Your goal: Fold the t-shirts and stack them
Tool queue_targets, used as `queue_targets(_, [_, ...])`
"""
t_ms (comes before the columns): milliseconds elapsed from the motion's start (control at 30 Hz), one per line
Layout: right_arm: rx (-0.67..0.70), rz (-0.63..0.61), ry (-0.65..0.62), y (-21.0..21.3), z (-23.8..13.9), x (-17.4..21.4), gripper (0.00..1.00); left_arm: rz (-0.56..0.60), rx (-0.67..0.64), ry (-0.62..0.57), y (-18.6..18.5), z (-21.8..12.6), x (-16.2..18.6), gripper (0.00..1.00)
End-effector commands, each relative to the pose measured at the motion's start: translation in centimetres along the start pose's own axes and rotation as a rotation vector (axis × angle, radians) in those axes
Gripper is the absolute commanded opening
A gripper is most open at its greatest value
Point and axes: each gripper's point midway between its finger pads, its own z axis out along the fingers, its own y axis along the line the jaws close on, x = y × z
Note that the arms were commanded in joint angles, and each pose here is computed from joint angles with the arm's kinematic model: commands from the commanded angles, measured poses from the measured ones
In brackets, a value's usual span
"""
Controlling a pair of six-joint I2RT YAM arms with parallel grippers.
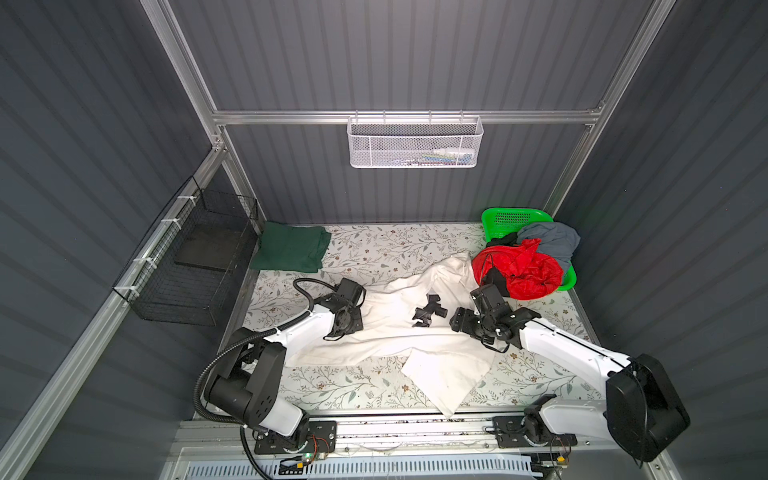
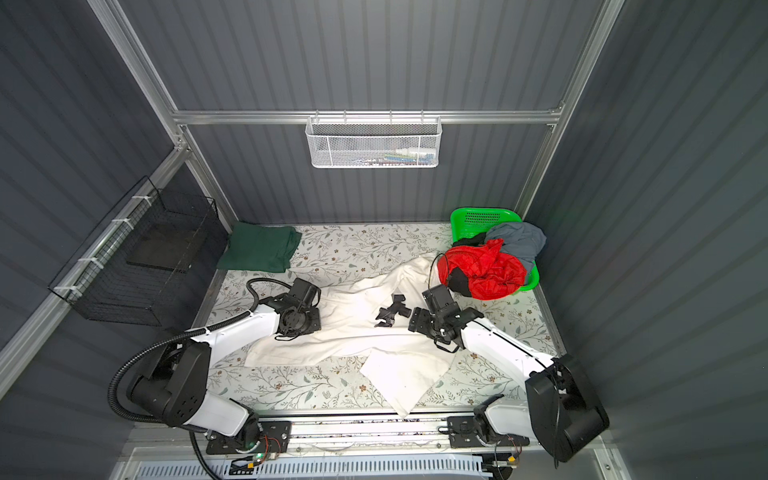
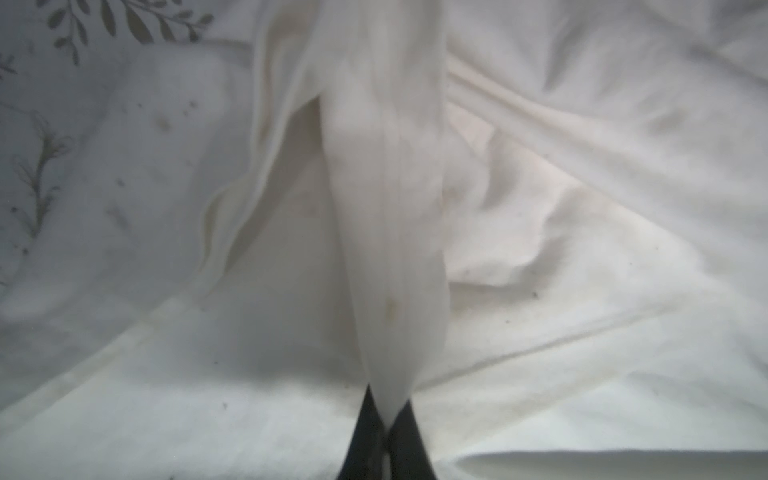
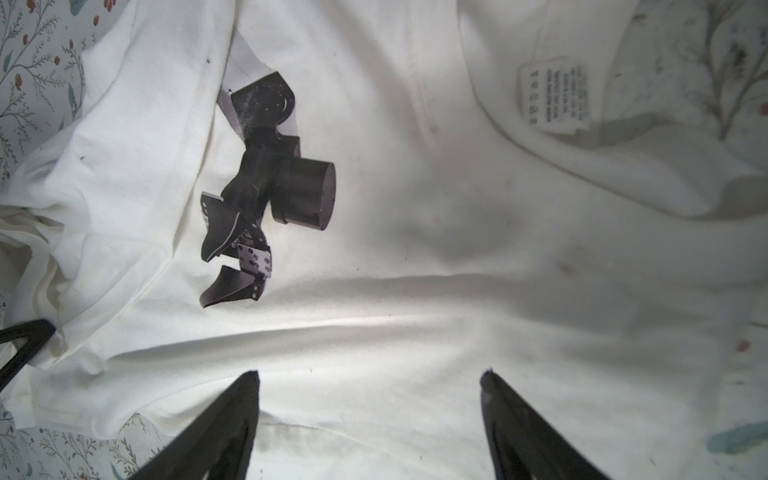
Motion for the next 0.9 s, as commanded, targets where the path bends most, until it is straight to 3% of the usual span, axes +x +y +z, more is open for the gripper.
queue_targets(0, [0.028,-0.006,-0.003,-0.6,0.2,-0.1,0.83,0.021,-0.032,-0.083,0.0,-2.3,-2.8,0.00])
queue_targets(333, [0.085,-0.077,-0.009,-0.2,0.6,-1.9,0.85,-0.098,0.042,-0.209,0.4,-2.5,-12.8,0.00])
queue_targets(633, [0.116,-0.101,-0.004,0.3,2.8,-5.6,0.85,-0.157,0.056,-0.267,-0.5,0.7,-20.9,0.00])
queue_targets(867, [0.139,-0.122,0.004,0.8,4.9,-8.6,0.85,-0.247,0.102,-0.273,1.0,2.8,-25.4,0.00])
